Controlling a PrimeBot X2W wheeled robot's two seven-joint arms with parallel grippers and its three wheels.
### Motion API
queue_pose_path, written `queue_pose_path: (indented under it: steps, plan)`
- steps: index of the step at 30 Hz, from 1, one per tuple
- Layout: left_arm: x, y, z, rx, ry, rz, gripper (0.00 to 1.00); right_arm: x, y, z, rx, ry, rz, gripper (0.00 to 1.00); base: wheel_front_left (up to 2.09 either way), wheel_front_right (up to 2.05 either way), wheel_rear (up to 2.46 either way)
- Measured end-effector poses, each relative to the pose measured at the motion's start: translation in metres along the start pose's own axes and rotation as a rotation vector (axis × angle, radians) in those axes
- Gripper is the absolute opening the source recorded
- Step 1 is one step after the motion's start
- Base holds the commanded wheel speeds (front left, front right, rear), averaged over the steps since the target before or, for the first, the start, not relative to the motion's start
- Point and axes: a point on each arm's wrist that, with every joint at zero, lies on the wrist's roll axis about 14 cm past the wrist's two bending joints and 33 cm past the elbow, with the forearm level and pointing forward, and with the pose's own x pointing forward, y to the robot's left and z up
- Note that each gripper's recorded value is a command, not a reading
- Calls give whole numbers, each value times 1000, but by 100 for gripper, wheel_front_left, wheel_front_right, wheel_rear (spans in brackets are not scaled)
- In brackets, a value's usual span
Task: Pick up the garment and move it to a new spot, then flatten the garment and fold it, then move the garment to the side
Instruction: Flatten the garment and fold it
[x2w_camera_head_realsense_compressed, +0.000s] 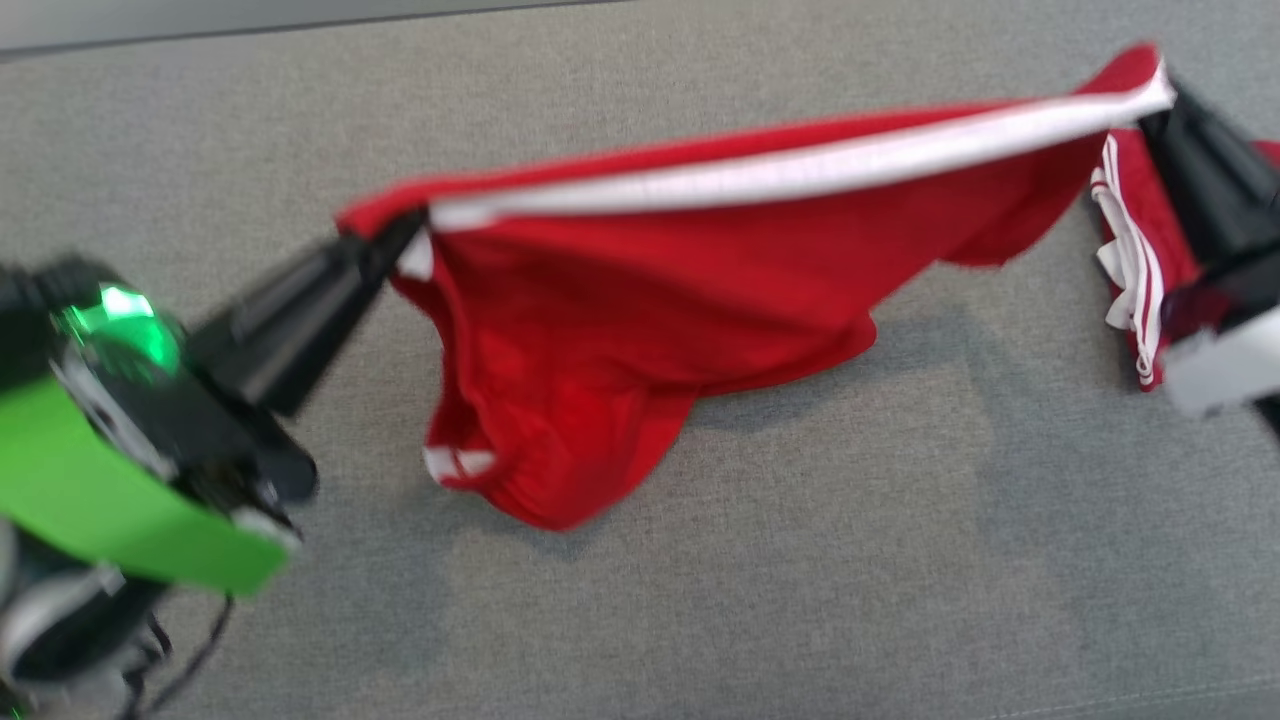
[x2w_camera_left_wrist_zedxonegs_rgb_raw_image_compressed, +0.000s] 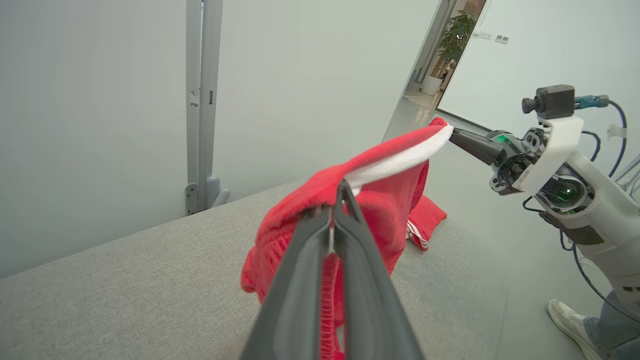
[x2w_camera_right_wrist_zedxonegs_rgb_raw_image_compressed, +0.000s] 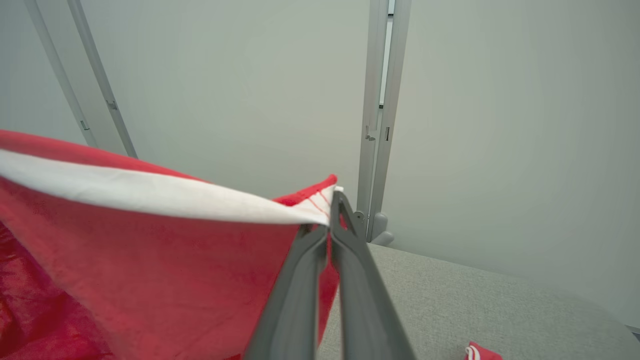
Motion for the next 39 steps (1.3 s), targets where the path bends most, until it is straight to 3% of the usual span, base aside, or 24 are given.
queue_pose_path:
  steps: [9,15,24,28,33,35,39]
  plan:
    - [90,90,55,76,-1,86,0,109,-47,33,-64,-53,-63,0,0,0,0]
    - [142,150,74,140,-37,198,0,182,-52,55,-47,-158,-88,0,0,0,0]
    - [186,210,104,316,-278,311,0,238,-66,76,-49,-350,-147,0,0,0,0]
    - [201,237,58,291,-245,328,0,251,-75,32,-21,-298,-162,0,0,0,0]
    - [198,258,-54,200,-83,333,0,242,-72,-71,-4,-132,-141,0,0,0,0]
    - [192,248,-91,173,-27,292,0,225,-75,-103,-12,-83,-137,0,0,0,0]
    - [168,222,-127,135,13,213,0,180,-84,-131,-47,-37,-130,0,0,0,0]
